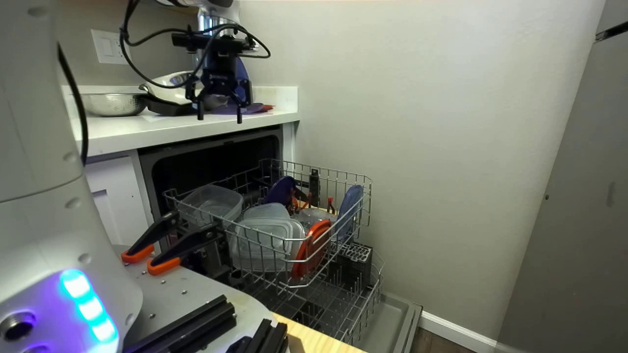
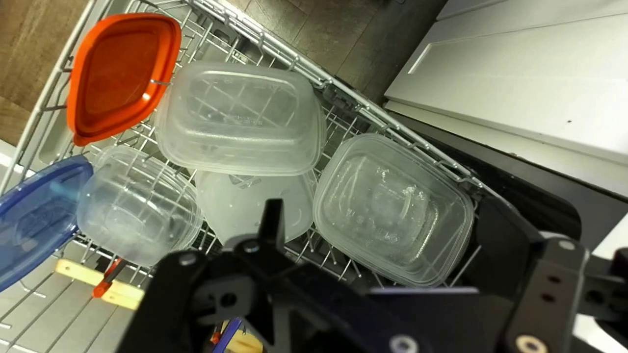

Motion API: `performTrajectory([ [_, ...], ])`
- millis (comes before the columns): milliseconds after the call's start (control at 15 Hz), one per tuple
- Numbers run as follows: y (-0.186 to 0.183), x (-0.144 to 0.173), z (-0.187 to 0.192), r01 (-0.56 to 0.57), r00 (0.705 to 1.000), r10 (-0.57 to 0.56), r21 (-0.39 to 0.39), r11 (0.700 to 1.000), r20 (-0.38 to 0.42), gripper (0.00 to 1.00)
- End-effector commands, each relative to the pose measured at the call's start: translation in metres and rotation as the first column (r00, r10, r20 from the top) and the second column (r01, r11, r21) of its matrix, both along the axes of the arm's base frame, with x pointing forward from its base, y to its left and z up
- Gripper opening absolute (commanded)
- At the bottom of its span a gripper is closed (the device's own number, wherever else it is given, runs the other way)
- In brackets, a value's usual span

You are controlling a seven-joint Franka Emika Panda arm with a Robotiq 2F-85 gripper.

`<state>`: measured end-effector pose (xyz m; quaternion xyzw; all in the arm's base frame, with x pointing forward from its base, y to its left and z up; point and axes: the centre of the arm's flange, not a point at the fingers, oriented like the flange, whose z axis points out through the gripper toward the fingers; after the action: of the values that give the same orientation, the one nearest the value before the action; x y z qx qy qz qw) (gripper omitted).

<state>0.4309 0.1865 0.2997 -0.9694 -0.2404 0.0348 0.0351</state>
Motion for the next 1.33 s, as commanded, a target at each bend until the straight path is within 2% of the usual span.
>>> performTrajectory([
  [0, 0.007, 0.010, -0.035, -0.020, 0.999, 0.021, -0.031, 0.999, 0.042, 1.00],
  [267, 0.020, 0.013, -0.087, -0.047, 0.995, 0.048, -0.010, 0.999, 0.091, 1.00],
  [733, 0.033, 0.009, -0.141, -0.034, 0.992, 0.029, 0.045, 0.998, 0.122, 1.00],
  [1000, 0.041, 0.014, -0.166, 0.003, 0.981, -0.009, 0.030, 1.000, 0.194, 1.00],
  [1267, 0.043, 0.030, -0.195, 0.038, 0.981, -0.043, 0.029, 0.999, 0.191, 1.00],
])
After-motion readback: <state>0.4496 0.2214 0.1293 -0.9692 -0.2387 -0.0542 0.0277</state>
